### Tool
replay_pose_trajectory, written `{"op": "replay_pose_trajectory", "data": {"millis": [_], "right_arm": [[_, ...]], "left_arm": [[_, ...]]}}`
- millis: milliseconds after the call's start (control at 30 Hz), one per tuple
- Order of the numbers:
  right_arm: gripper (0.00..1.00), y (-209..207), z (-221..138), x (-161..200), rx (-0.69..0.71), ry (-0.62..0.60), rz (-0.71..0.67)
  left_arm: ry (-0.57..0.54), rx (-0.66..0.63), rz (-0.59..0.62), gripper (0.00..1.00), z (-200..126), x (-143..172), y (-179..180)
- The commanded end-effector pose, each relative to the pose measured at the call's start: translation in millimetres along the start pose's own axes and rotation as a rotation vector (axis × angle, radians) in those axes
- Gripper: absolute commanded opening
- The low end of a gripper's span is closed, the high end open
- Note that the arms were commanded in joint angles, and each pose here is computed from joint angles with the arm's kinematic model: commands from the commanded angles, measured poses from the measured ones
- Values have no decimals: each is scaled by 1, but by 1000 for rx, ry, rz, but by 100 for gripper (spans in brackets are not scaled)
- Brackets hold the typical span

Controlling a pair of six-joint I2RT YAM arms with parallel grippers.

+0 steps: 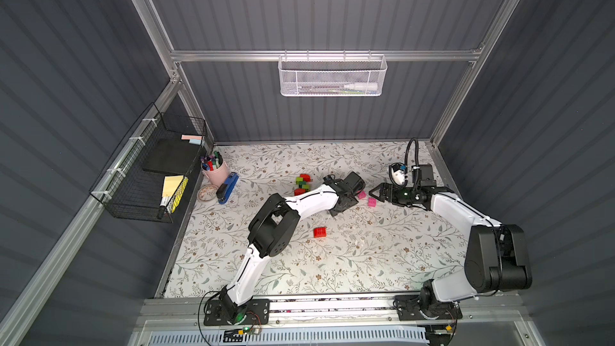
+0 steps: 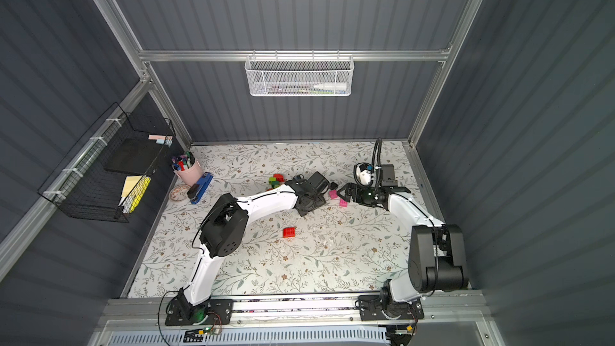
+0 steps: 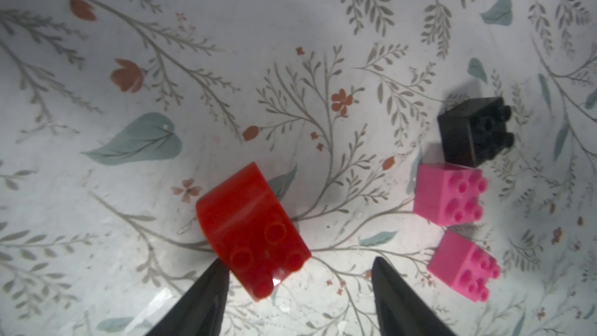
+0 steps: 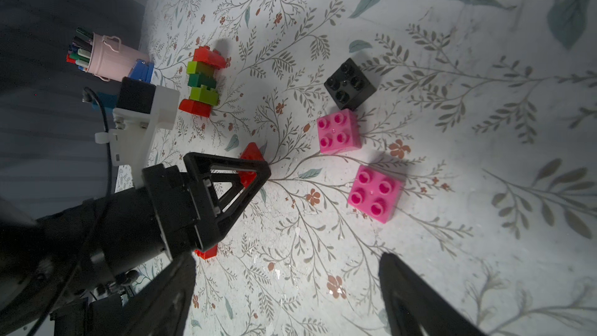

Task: Assemble the letter s with lego
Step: Move the lego brick at the center of the board.

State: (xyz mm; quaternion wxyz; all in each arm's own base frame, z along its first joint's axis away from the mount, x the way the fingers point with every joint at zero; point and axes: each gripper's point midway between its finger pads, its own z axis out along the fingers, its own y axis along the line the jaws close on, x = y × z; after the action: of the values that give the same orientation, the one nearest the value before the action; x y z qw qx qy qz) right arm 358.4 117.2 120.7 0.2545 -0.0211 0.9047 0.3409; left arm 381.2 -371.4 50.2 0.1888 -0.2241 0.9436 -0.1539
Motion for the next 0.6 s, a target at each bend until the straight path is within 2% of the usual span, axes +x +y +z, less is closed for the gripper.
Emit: {"op": "replay_pose_trajectory", "data": {"millis": [0, 233, 400, 567], "right_arm": [[91, 0, -2, 4, -10, 3, 2], [90, 0, -2, 4, -12, 5, 8], [90, 3, -1, 5, -32, 11, 13], [88, 5, 0, -1, -30, 18, -5]], "left_arm": [[22, 76, 33, 73, -11, 2, -23], [61, 92, 36, 74, -14, 8, -27], [83, 124, 23, 77, -22, 0, -25], [62, 175, 134, 85, -48, -18, -25]]}}
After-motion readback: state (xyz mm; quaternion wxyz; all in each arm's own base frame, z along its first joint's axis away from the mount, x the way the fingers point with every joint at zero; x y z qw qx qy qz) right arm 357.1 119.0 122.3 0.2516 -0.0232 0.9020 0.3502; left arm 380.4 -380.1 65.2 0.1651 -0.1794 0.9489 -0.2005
